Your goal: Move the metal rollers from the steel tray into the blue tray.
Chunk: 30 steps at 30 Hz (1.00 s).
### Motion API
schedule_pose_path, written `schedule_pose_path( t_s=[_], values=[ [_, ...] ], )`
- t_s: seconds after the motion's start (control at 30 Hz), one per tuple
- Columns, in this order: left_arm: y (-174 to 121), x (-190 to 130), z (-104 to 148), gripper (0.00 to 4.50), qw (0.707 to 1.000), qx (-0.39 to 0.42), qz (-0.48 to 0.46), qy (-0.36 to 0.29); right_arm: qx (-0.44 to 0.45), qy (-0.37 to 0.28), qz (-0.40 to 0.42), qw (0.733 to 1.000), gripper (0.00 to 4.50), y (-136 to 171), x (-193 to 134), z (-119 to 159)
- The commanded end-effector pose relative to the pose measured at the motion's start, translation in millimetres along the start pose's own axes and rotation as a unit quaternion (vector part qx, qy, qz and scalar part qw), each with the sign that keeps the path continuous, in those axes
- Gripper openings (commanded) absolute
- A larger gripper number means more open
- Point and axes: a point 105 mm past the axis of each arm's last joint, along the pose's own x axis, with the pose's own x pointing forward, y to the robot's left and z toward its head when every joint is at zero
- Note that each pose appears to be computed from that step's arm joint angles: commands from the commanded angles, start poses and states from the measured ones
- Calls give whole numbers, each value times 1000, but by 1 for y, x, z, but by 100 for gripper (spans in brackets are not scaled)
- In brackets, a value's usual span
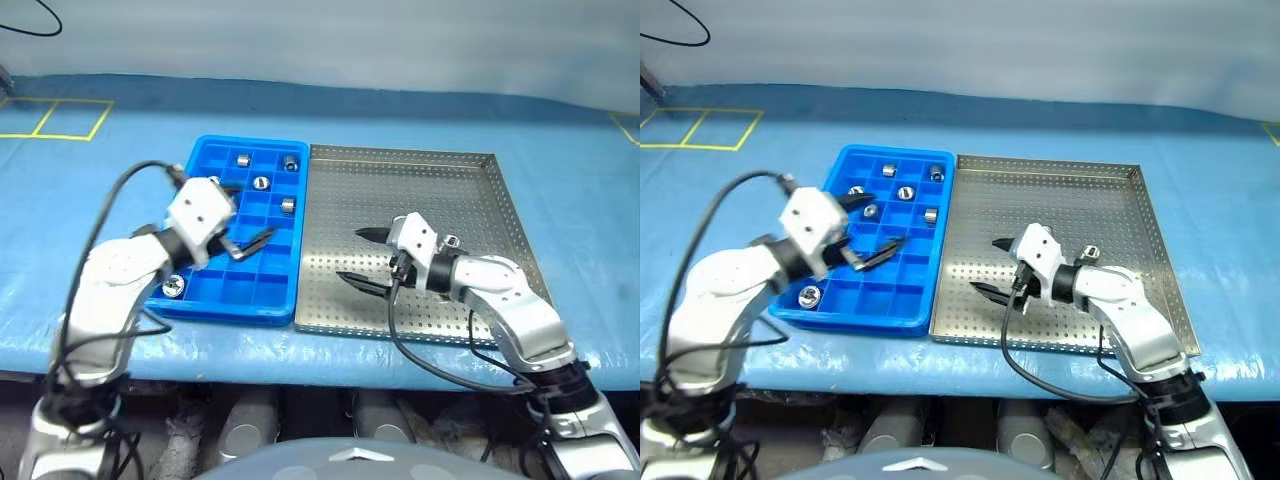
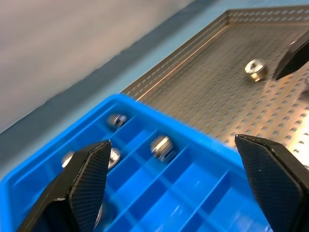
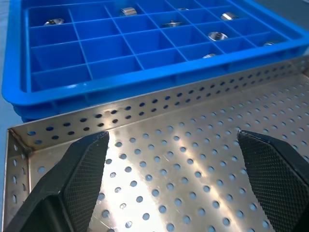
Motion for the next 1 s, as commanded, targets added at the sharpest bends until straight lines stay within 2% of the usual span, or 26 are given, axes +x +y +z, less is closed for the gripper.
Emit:
schedule_pose_path(
  t_s=[0.03, 0.27, 0.47, 0.67, 1.0],
  values=[
    [-14, 33, 8, 446, 997, 23, -79, -16, -25, 14, -49, 998, 450, -9, -18, 3],
    [-37, 76, 1, 446, 978, 43, -204, -4, -20, 56, -129, 990, 450, -14, -56, -9],
    [-53, 95, -3, 446, 965, 45, -259, 1, -7, 68, -156, 985, 450, -12, -69, -16],
    [-61, 110, -22, 446, 961, 40, -270, 34, -6, 66, -160, 985, 450, -9, -69, -14],
    [-57, 120, -55, 446, 965, 26, -245, 89, -7, 63, -159, 985, 450, -9, -66, -12]
  ],
)
